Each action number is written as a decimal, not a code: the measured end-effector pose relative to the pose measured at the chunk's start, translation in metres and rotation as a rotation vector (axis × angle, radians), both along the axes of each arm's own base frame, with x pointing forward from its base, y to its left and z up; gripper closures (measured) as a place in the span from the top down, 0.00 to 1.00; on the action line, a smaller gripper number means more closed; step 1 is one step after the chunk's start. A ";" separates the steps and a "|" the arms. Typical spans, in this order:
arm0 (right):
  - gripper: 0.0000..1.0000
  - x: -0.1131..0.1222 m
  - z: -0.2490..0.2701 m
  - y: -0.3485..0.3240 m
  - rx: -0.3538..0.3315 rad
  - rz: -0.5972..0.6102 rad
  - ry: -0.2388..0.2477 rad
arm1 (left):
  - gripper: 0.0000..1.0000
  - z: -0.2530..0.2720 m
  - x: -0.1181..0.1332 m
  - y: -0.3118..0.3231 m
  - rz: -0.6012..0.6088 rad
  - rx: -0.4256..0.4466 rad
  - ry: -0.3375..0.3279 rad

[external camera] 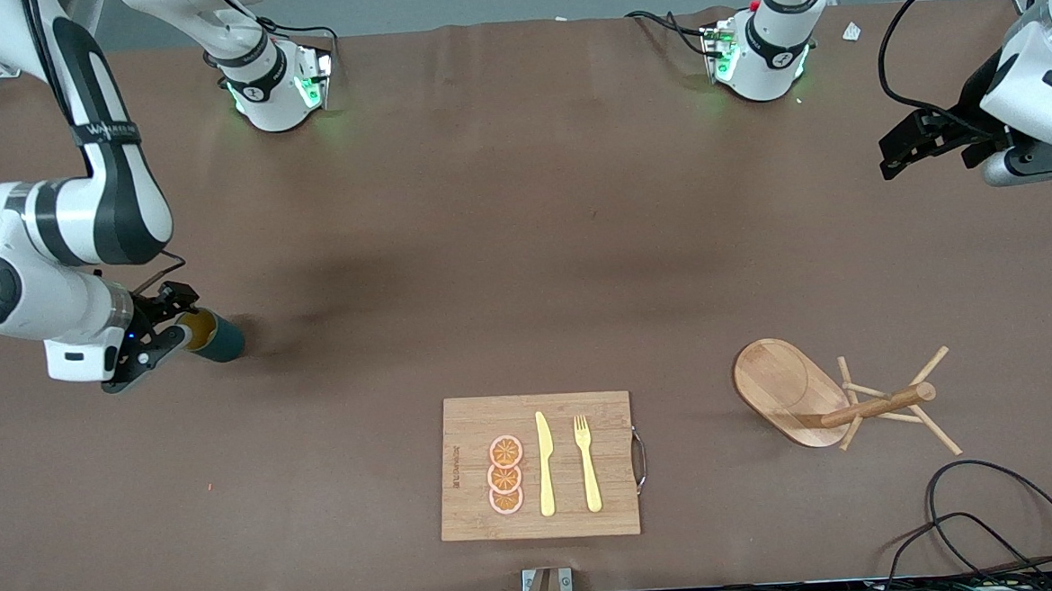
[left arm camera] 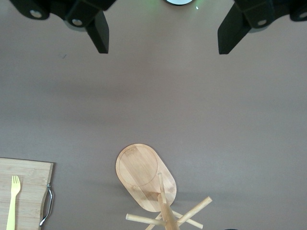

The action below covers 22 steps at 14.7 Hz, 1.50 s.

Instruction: Transfer cup from left to right arm and place

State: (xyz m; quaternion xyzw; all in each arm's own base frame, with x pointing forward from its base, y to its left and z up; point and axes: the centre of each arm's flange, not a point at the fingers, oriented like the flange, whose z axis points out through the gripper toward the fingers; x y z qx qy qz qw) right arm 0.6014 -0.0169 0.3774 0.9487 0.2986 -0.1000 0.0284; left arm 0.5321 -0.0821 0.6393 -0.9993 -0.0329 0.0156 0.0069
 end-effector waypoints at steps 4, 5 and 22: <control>1.00 0.001 0.043 0.004 0.044 -0.191 -0.063 | 1.00 0.000 0.000 0.000 0.000 0.000 0.000; 1.00 0.000 0.050 0.002 0.049 -0.233 -0.073 | 1.00 -0.001 0.000 0.000 0.000 0.000 0.001; 1.00 -0.009 0.214 -0.034 0.003 -0.556 -0.099 | 1.00 0.003 0.005 -0.002 -0.066 -0.007 -0.039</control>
